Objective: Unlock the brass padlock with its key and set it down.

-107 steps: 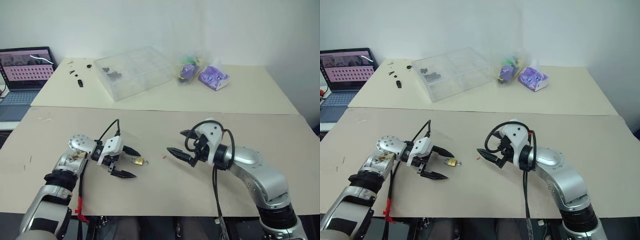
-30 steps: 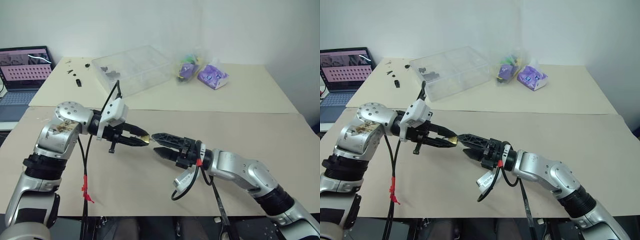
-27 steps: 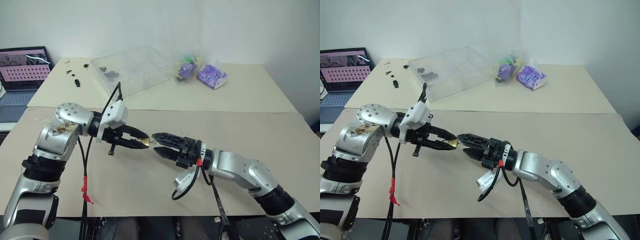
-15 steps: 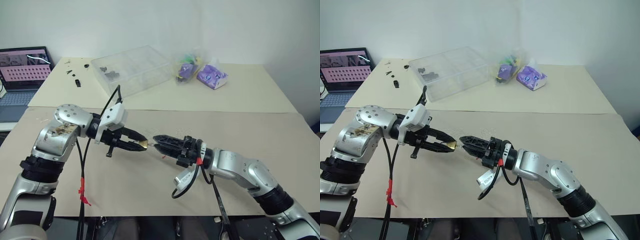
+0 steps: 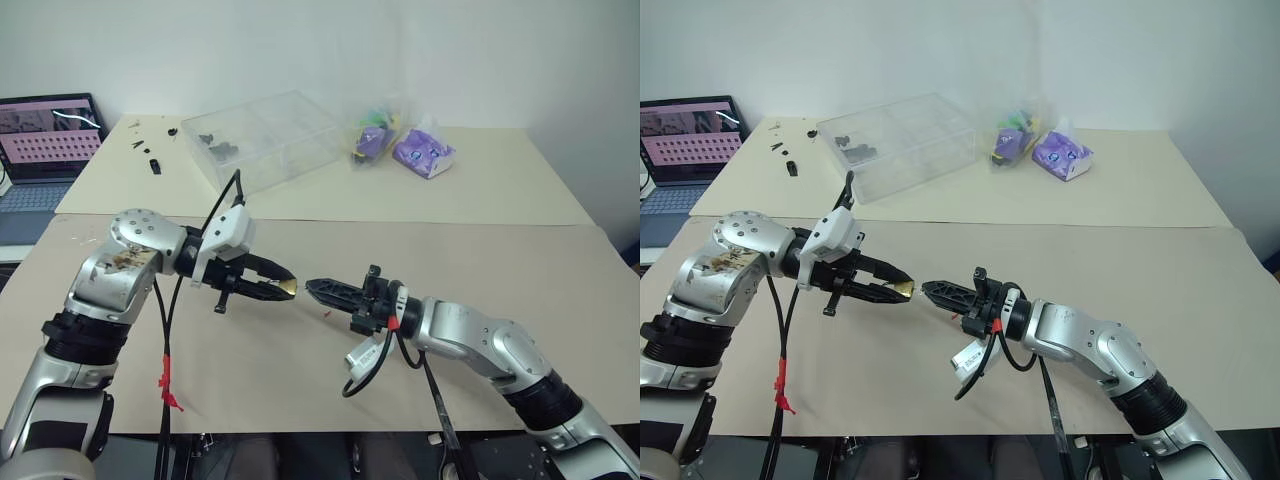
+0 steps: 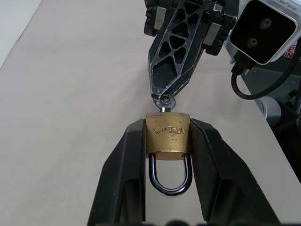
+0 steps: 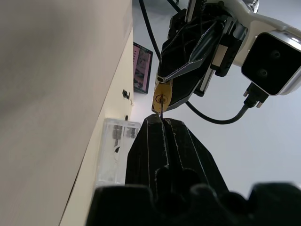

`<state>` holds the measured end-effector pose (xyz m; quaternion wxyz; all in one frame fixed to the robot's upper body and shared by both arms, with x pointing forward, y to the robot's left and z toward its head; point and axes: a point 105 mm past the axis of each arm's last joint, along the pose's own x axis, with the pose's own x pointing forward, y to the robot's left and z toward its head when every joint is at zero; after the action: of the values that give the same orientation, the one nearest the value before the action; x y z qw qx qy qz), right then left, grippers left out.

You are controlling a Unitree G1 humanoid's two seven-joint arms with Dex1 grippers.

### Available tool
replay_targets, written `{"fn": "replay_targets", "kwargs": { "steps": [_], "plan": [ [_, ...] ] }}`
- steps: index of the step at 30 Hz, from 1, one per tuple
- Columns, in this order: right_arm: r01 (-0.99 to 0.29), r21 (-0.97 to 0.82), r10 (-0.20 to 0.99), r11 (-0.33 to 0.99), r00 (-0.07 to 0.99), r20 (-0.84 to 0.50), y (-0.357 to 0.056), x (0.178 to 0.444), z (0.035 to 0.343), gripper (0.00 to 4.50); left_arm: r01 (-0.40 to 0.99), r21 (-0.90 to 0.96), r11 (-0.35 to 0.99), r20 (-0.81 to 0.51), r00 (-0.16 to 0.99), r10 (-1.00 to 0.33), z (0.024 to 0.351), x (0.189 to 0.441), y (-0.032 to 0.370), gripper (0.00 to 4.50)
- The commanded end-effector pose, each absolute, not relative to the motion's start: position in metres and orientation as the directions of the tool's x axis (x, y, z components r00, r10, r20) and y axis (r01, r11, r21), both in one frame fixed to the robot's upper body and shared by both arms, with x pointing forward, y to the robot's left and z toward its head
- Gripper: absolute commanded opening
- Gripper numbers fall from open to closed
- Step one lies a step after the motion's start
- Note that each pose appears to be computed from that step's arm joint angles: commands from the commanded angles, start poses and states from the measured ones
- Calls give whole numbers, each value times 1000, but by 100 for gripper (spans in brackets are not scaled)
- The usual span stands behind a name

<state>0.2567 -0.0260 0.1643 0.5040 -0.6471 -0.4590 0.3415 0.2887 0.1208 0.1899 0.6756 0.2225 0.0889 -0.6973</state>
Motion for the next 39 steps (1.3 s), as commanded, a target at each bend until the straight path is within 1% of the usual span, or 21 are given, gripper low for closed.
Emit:
{"fn": "replay_targets", "kwargs": {
  "steps": [1,4,6,10,12,13,17,24,26,32,34,35,38,39],
  "plan": [
    [151,-988,956,-8,291,37,-20,247,174,2,969,239,-66,-413,40,-910,201,292,118,84],
    [12,-1000,957,-14,290,-10,-21,248,172,2,969,240,-61,-412,44,-910,200,293,118,84],
    [-53,-998,957,-22,287,-36,-22,249,172,2,969,241,-59,-411,47,-911,200,293,118,84],
    [-173,-985,959,-1,280,-50,-20,250,176,2,969,242,-56,-409,50,-911,200,294,118,84],
    [-258,-966,955,21,290,-57,-20,253,177,2,969,243,-53,-407,52,-912,201,294,118,84],
    [-266,-964,955,19,290,-61,-19,253,178,2,969,243,-51,-407,54,-912,201,294,118,84],
    [-393,-918,952,60,300,-66,-19,255,178,2,968,247,-45,-405,60,-912,201,295,119,84],
    [-486,-868,944,101,322,-70,-19,259,180,2,968,247,-38,-401,67,-914,201,295,119,84],
    [-485,-869,942,98,326,-77,-19,259,180,2,968,247,-37,-400,67,-914,201,295,119,84],
    [-387,-918,931,85,360,-65,-20,262,182,2,969,245,-36,-399,68,-914,201,295,118,84],
    [-324,-943,928,72,369,-56,-21,263,182,65,969,246,-34,-398,69,-915,202,295,118,84],
    [-295,-954,928,59,369,-56,-21,262,181,81,969,246,-33,-398,70,-915,202,295,118,84],
    [-152,-988,923,19,382,-41,-24,264,179,184,969,246,-31,-397,72,-915,202,296,118,84],
    [-101,-995,919,11,393,-29,-27,267,179,184,969,247,-30,-397,73,-915,202,296,118,84]
  ]
}}
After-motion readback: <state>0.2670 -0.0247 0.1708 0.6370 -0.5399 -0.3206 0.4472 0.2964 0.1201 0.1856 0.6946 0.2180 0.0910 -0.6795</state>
